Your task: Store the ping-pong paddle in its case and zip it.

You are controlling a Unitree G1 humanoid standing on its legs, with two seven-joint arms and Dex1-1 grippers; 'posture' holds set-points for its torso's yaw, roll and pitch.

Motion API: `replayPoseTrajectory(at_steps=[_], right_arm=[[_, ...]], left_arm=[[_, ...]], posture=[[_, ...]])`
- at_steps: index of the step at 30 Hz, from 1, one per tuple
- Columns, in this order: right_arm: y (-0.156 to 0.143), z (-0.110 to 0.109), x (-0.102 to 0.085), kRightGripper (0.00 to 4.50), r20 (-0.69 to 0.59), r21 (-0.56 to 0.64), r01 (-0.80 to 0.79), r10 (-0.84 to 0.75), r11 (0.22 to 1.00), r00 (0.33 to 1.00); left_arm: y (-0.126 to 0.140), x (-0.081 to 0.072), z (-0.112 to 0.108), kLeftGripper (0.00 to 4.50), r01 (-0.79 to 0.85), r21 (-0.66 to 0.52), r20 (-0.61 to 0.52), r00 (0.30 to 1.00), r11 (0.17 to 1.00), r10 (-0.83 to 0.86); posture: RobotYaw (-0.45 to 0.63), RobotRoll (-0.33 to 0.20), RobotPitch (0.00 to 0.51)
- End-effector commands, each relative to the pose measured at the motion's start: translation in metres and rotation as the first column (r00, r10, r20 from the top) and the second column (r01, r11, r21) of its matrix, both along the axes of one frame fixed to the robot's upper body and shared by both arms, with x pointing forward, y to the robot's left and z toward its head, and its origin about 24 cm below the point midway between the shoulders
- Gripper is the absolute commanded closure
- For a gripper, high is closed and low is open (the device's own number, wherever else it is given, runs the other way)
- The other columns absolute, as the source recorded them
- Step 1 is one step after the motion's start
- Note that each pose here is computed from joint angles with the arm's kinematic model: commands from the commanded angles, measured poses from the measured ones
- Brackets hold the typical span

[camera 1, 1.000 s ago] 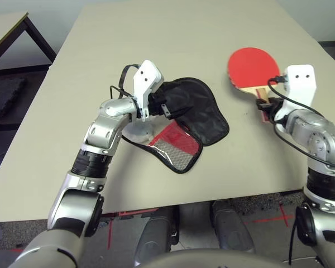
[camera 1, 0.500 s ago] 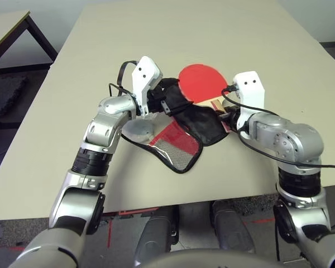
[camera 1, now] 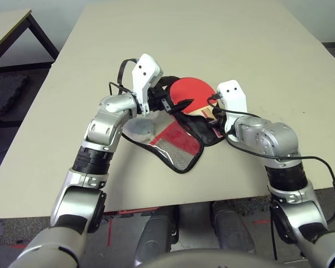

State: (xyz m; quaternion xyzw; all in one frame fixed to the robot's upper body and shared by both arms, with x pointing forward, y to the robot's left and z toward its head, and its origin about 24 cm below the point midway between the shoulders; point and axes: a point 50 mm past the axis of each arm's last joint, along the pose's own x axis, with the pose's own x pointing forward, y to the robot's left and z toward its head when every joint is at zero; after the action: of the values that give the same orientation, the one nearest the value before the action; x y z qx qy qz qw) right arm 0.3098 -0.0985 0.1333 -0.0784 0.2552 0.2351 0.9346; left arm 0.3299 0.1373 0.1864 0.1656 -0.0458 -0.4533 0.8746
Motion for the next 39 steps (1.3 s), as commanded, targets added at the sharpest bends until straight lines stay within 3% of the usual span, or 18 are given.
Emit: replayPoseTrajectory(at_steps=[1, 17, 36, 39], right_arm=[[0.006, 0.000, 0.003, 3.36, 0.019, 0.001, -0.028, 0.028, 1.000, 0.999], [0.025, 0.002, -0.001, 3.36, 0.021, 0.017, -0.107, 0.107, 0.994, 0.994], [0.012, 0.002, 0.009, 3.36, 0.048, -0.005, -0.037, 0.037, 0.999, 0.998], [0.012, 0.006, 0.008, 2.39, 0.054, 0.007, -0.044, 0.043, 0.999, 0.998]], left_arm=[[0.001, -0.004, -0.002, 0.00, -0.001, 0.003, -0.006, 1.000, 1.000, 0.001], [0.004, -0.002, -0.001, 0.00, -0.019, 0.004, -0.002, 1.000, 1.000, 0.019], [0.003, -0.001, -0.002, 0.00, -0.021, -0.004, -0.002, 1.000, 1.000, 0.021], [0.003, 0.000, -0.002, 0.00, -0.022, -0.004, -0.001, 1.000, 1.000, 0.022]], posture=[[-0.03, 0.000, 0.164], [-0.01, 0.000, 0.163], [-0.02, 0.000, 0.164], [-0.02, 0.000, 0.163]])
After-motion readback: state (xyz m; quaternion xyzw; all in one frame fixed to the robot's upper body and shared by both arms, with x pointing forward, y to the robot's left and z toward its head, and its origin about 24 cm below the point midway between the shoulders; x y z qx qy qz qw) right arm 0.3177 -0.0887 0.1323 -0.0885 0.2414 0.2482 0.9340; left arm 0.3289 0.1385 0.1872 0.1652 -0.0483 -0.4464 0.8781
